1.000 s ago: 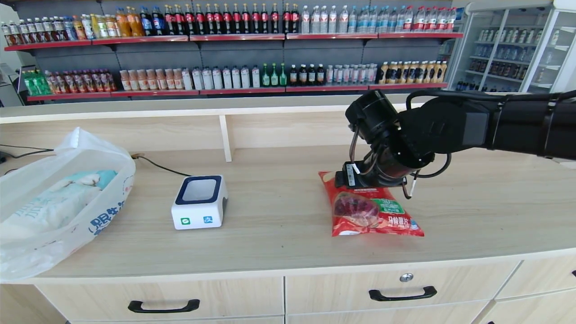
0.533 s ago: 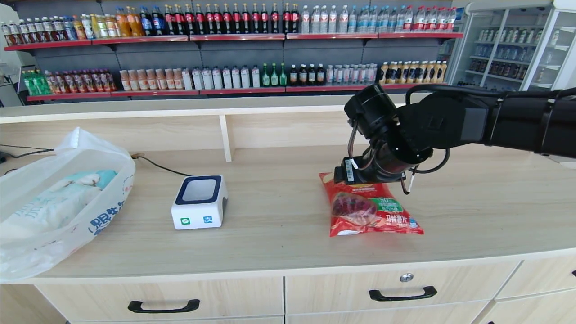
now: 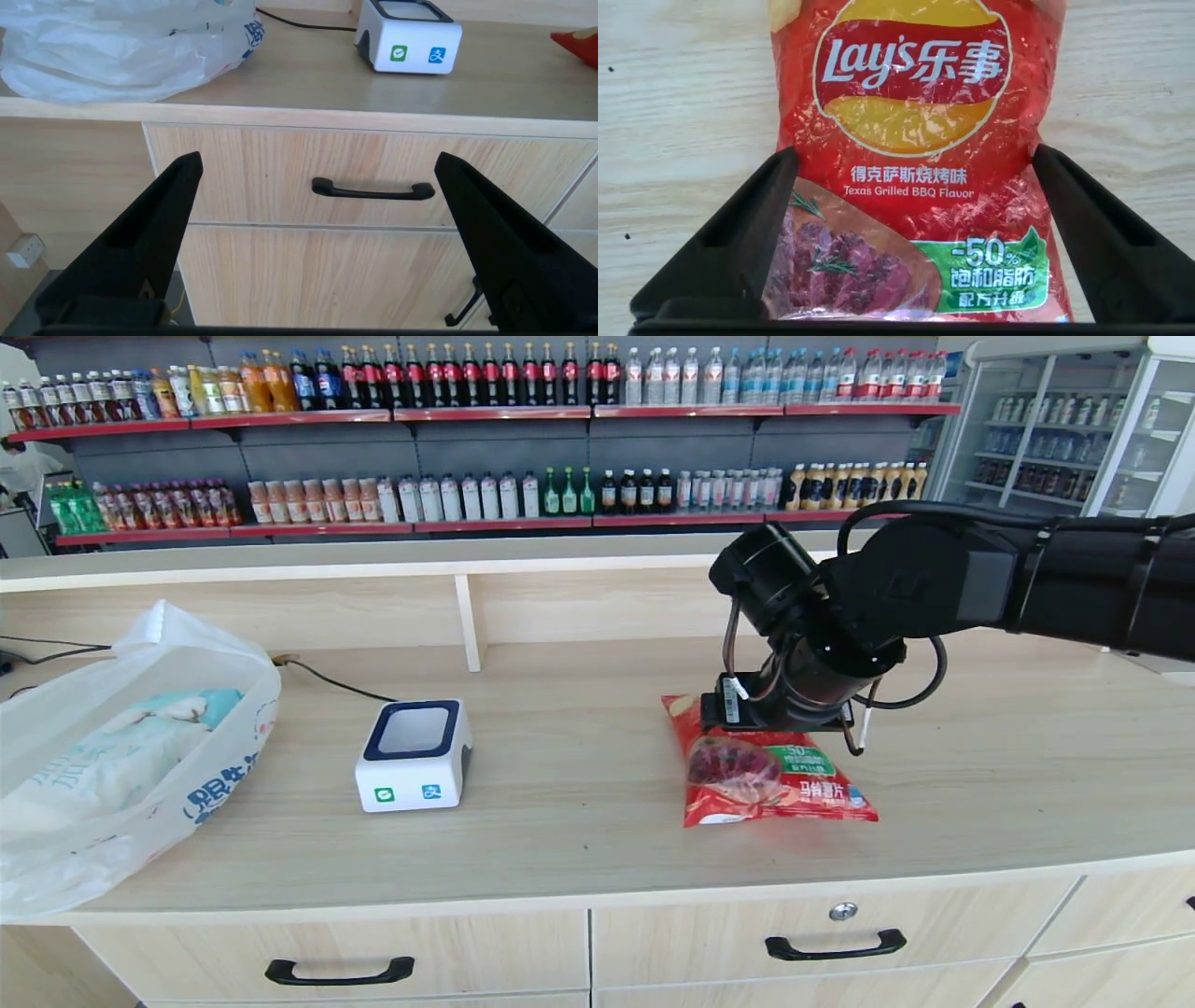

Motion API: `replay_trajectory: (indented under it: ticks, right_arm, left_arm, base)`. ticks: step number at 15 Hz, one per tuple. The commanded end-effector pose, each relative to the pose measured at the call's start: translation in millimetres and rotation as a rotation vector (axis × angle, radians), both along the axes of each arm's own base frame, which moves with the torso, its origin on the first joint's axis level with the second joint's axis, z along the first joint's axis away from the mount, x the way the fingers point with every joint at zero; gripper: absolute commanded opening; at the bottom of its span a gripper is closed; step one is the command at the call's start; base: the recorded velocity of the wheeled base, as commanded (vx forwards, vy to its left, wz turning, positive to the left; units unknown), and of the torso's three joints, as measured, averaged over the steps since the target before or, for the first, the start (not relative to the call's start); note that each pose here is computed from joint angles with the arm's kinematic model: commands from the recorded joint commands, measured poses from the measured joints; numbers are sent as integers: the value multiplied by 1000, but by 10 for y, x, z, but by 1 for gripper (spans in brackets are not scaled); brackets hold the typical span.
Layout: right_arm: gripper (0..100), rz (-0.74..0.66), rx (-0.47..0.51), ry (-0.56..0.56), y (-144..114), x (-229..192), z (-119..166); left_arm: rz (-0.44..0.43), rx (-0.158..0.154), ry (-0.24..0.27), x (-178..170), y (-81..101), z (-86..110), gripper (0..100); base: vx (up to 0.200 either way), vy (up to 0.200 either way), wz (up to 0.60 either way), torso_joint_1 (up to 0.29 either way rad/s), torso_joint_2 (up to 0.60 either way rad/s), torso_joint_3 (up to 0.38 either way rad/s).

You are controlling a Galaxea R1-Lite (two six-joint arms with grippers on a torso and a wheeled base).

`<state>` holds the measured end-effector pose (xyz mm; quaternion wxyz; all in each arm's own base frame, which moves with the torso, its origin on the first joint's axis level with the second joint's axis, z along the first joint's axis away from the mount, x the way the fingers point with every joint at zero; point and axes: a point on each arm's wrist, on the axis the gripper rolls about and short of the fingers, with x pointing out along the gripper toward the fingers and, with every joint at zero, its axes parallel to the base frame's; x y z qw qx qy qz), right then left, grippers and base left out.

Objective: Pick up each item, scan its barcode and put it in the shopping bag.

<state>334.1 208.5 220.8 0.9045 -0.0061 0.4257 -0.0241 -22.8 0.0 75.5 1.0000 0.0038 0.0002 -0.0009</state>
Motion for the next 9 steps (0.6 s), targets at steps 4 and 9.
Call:
replay_trajectory:
  ticks: [4,9]
  right_arm:
    - [100,22,-9,22,159,83,-170]
    - [100,52,-51,52,212,128,-304]
  left_arm:
    - [0,0,0,0,0,0,100]
    - [0,0,0,0,0,0,100]
  base:
    - [0,0,0,0,0,0]
    - [0,0,0,0,0,0]
